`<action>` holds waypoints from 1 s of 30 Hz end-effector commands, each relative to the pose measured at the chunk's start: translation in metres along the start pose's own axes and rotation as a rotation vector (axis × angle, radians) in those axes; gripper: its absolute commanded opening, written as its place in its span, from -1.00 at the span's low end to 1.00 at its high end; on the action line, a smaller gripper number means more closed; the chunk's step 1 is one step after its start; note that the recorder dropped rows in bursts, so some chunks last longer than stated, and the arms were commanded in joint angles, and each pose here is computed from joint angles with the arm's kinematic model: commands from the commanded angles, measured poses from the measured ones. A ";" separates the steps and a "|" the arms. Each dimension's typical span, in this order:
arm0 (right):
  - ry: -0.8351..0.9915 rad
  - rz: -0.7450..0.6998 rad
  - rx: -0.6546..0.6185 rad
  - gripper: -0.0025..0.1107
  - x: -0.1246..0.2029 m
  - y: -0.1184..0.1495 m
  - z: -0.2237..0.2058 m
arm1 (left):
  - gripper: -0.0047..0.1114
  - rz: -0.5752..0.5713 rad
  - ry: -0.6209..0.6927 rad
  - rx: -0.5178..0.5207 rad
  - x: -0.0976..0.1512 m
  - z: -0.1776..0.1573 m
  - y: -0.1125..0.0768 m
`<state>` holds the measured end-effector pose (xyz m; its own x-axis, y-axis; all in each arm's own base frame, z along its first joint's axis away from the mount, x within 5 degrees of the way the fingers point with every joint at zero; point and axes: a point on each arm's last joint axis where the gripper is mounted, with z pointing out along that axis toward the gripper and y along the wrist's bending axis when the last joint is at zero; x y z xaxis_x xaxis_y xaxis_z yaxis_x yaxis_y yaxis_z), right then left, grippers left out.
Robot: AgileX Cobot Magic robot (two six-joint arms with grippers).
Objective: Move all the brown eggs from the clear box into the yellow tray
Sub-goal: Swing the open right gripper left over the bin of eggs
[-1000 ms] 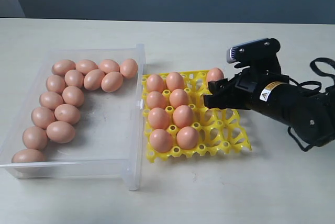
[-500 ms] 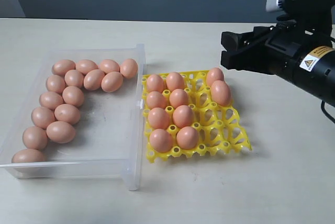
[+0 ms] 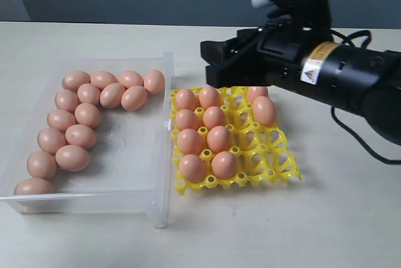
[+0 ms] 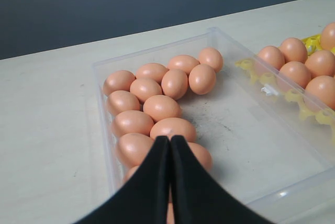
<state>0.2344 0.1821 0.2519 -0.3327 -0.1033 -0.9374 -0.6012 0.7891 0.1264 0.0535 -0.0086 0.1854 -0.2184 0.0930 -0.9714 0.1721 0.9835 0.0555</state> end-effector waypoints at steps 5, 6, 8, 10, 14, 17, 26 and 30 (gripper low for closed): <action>0.263 -0.135 -0.032 0.09 -0.003 0.036 0.075 | -0.91 -0.002 -0.011 0.001 0.000 0.000 0.000; 0.299 -0.143 -0.028 0.07 -0.001 0.039 0.085 | -0.91 -0.002 -0.011 0.001 0.000 0.000 0.000; 0.329 -0.154 -0.020 0.04 -0.007 0.046 0.101 | -0.91 -0.002 -0.011 0.001 0.000 0.000 0.000; 0.371 -0.179 -0.016 0.04 -0.007 0.054 0.120 | -0.91 -0.002 -0.011 0.001 0.000 0.000 0.000; 0.418 -0.216 -0.041 0.04 -0.001 0.074 0.153 | -0.91 -0.002 -0.011 0.001 0.000 0.000 0.000; 0.466 -0.182 -0.045 0.04 0.010 0.082 0.177 | -0.91 -0.002 -0.011 0.001 0.000 0.000 0.000; 0.568 0.059 -0.019 0.05 0.030 0.091 0.234 | -0.91 -0.002 -0.011 0.001 0.000 0.000 0.000; 0.607 0.030 0.002 0.05 0.033 0.091 0.245 | -0.91 -0.002 -0.011 0.001 0.000 0.000 0.000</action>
<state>0.3421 0.3968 0.1537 -0.7015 -0.3929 -0.5946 -0.5872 0.7914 0.1699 0.0535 -0.0086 0.1854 -0.2184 0.0930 -0.9714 0.1721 0.9835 0.0555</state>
